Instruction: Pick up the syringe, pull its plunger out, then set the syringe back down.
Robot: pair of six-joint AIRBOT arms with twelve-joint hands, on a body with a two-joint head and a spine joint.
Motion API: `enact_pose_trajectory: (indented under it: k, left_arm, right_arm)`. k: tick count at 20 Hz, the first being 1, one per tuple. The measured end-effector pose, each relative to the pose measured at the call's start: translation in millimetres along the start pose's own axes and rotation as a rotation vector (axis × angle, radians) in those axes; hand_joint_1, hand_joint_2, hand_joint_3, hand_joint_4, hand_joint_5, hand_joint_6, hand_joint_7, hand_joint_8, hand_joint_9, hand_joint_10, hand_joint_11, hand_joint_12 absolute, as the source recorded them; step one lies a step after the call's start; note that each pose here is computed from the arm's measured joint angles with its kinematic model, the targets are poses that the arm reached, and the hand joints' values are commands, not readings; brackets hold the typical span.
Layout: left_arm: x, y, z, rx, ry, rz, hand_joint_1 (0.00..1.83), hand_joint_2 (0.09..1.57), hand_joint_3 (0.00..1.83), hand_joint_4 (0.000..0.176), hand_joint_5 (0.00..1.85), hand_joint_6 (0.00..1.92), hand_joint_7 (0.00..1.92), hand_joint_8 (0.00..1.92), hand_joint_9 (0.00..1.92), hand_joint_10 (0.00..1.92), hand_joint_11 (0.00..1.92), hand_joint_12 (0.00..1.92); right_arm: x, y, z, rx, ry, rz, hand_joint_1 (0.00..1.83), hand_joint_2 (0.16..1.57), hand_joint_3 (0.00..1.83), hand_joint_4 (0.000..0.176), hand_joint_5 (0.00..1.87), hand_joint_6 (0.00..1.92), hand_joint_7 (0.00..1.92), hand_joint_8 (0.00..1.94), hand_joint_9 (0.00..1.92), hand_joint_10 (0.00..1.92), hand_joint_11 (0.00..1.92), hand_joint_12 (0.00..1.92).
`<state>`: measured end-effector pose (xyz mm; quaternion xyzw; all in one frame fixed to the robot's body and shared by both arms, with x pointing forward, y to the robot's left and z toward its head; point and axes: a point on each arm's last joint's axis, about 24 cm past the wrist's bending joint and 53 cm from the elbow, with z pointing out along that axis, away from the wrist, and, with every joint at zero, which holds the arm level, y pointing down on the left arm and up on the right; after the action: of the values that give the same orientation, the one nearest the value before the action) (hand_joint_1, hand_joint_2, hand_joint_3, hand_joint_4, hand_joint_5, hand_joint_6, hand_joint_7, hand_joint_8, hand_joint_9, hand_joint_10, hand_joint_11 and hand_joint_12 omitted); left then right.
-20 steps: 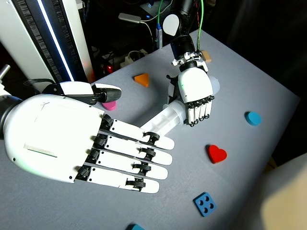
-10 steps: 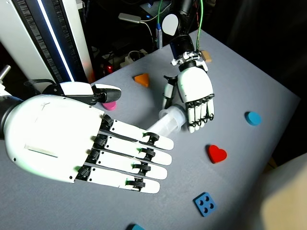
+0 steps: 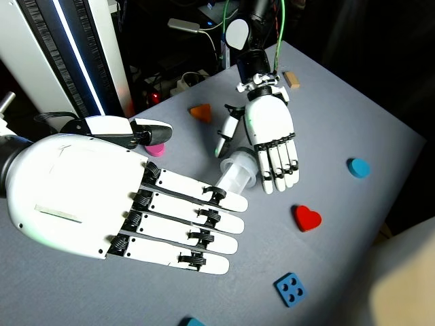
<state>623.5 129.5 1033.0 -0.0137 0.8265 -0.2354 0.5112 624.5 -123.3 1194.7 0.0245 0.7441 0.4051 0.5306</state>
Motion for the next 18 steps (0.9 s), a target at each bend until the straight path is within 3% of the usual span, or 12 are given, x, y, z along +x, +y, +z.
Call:
enact_pose_trajectory:
  k: [6,7,8,14,18]
  left_arm:
    - [-6.3,0.2,-5,-0.001,-0.006,0.001,0.36,0.93,0.00,0.000,0.07,0.00,0.00,0.00,0.00,0.00,0.00,0.16]
    - [-9.2,-1.1,-5,0.000,-0.011,-0.005,0.36,0.93,0.00,0.000,0.08,0.00,0.02,0.00,0.03,0.00,0.00,0.31]
    - [-12.5,-4.0,-5,0.006,-0.018,-0.006,0.36,0.92,0.00,0.000,0.09,0.00,0.03,0.00,0.03,0.00,0.00,0.34]
    - [-32.9,-22.3,-6,0.042,-0.050,-0.028,0.31,0.94,0.00,0.000,0.10,0.00,0.04,0.00,0.04,0.00,0.00,0.34]
    - [-58.3,-21.5,-8,0.026,-0.097,-0.063,0.38,0.92,0.00,0.000,0.15,0.01,0.08,0.01,0.07,0.01,0.00,0.38]
  right_arm:
    - [0,0.0,0,0.000,0.000,-0.001,0.28,0.87,0.00,0.000,0.01,0.00,0.00,0.00,0.01,0.00,0.00,0.25]
    - [0,-0.1,0,0.000,0.000,-0.005,0.28,0.87,0.00,0.000,0.04,0.00,0.01,0.00,0.04,0.01,0.00,0.33]
    - [1,-0.2,0,0.001,0.002,-0.010,0.26,0.87,0.00,0.000,0.03,0.00,0.01,0.00,0.04,0.01,0.00,0.33]
    - [2,0.0,0,0.001,0.005,-0.009,0.29,0.85,0.00,0.000,0.02,0.00,0.00,0.00,0.04,0.00,0.00,0.29]
    - [11,-2.4,-1,0.022,0.037,0.023,0.25,0.87,0.00,0.000,0.04,0.00,0.02,0.00,0.05,0.00,0.00,0.32]
